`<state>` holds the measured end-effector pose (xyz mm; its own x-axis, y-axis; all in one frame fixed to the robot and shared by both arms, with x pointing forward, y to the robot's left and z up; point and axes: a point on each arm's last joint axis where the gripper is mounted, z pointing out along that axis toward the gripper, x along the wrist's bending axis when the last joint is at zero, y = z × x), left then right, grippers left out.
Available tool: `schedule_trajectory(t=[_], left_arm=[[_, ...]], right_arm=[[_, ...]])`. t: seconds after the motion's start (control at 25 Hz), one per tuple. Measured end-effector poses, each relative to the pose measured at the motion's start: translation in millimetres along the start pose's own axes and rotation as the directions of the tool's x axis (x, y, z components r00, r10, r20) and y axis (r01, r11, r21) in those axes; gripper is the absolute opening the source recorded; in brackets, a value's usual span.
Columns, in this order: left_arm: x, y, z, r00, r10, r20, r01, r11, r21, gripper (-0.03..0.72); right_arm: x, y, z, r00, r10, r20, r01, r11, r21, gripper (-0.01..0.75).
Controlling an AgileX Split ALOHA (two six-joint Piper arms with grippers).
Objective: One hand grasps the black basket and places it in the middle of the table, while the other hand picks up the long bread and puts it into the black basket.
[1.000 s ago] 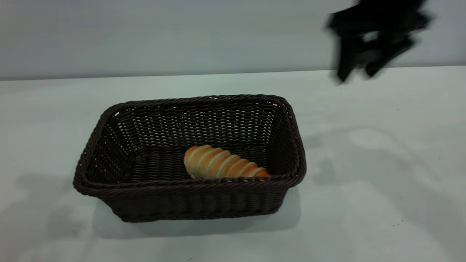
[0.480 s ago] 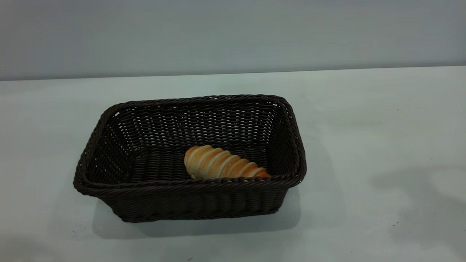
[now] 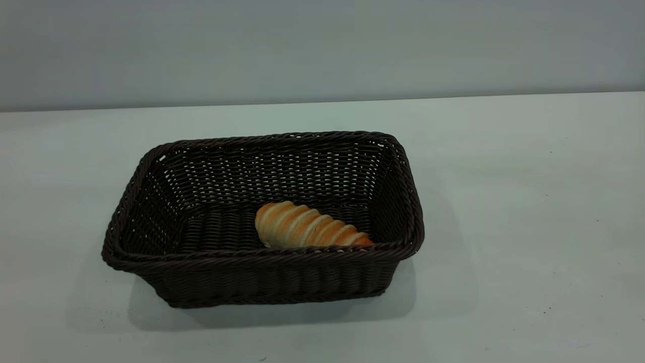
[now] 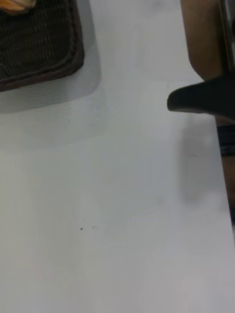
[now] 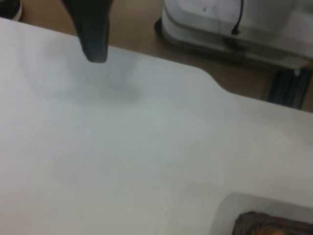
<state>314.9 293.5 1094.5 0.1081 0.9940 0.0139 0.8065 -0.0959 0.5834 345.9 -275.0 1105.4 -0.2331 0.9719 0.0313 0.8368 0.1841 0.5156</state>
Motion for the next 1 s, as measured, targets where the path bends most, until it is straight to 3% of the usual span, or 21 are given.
schedule_trajectory(t=[0.44,0.8,1.0], left_arm=[[1.4,-67.5,-10.0,1.0,0.021,-0.002,-0.021,0.996,-0.091,0.567],[1.8,-99.3,-7.1,1.0,0.018,-0.002,-0.018,0.982,-0.189,0.567],[2.0,-104.6,-10.3,1.0,-0.001,0.002,0.002,0.973,-0.23,0.567]], right_arm=[[-0.3,-83.4,-5.9,0.998,-0.021,0.062,0.033,0.981,-0.192,0.44],[1.3,-106.1,2.3,0.998,-0.019,0.055,0.033,0.96,-0.279,0.44],[0.9,-109.0,11.9,0.999,-0.009,0.051,0.023,0.964,-0.265,0.44]])
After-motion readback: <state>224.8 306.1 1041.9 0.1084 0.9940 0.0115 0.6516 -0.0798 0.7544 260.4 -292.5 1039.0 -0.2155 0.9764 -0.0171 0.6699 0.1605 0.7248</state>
